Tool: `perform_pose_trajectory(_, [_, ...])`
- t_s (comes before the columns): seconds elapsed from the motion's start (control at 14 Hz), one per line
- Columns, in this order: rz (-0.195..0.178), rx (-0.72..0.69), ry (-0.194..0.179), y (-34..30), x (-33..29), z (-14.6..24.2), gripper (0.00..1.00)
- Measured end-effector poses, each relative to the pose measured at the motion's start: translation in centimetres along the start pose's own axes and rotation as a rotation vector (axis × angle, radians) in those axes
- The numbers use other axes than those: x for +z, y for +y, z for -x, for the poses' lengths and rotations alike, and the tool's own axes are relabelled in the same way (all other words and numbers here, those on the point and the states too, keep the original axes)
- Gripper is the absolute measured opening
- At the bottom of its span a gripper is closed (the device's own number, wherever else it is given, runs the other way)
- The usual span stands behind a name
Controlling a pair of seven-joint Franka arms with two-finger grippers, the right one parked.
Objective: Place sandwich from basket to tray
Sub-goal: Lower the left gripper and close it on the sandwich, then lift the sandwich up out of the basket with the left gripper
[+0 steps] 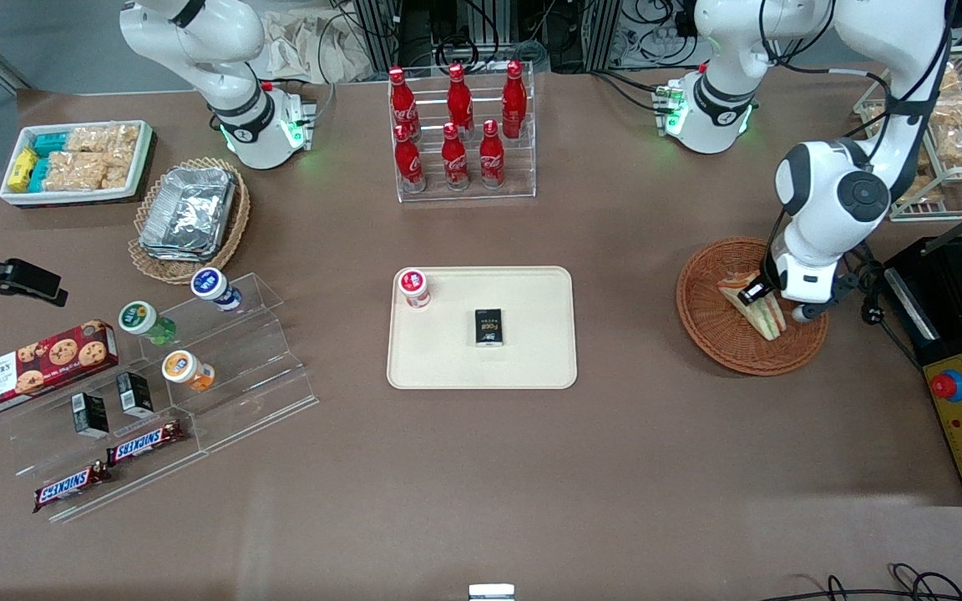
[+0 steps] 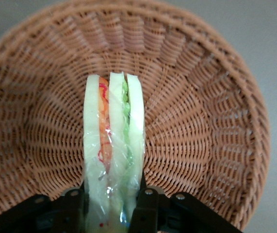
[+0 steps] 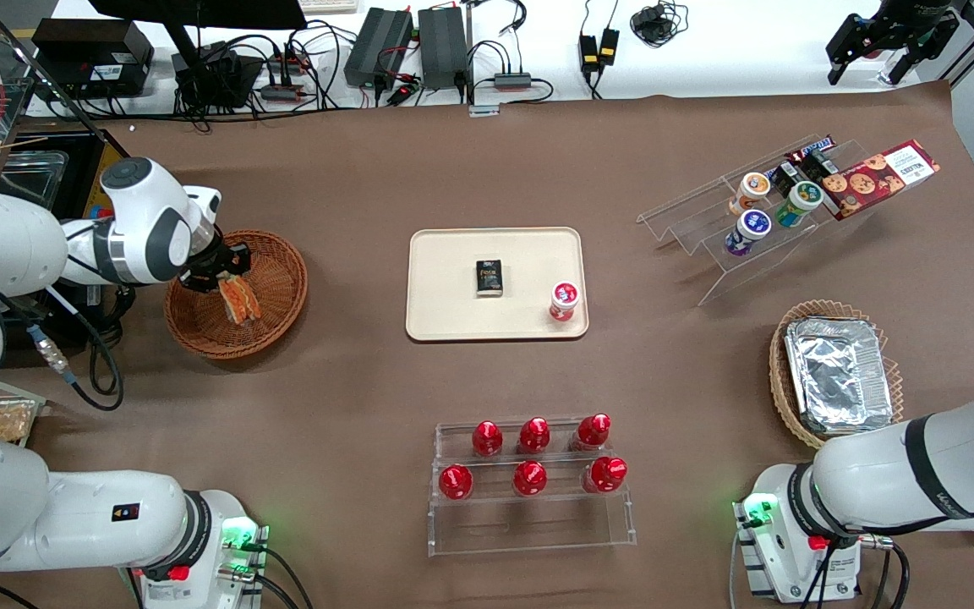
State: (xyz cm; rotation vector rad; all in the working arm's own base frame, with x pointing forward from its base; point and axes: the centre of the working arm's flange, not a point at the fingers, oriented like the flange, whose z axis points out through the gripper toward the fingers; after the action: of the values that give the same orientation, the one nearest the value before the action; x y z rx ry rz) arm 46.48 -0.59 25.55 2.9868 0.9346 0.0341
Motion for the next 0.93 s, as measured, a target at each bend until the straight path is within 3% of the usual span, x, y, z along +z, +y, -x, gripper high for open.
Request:
perform_pose_trajectory(0.21, [-0.023, 0.026, -0.031, 1.0, -5.5, -1.5, 0.3])
perform_pose_trajectory(0.36, [-0.035, 0.066, -0.049, 1.8, -10.3, -2.5, 0.2])
perform_pose_trajectory(0.57, [-0.055, 0.156, -0.087, 3.2, -18.3, -4.2, 0.2])
perform_pose_trajectory(0.93, [-0.034, 0.339, -0.117, 8.0, -28.9, -3.1, 0.2])
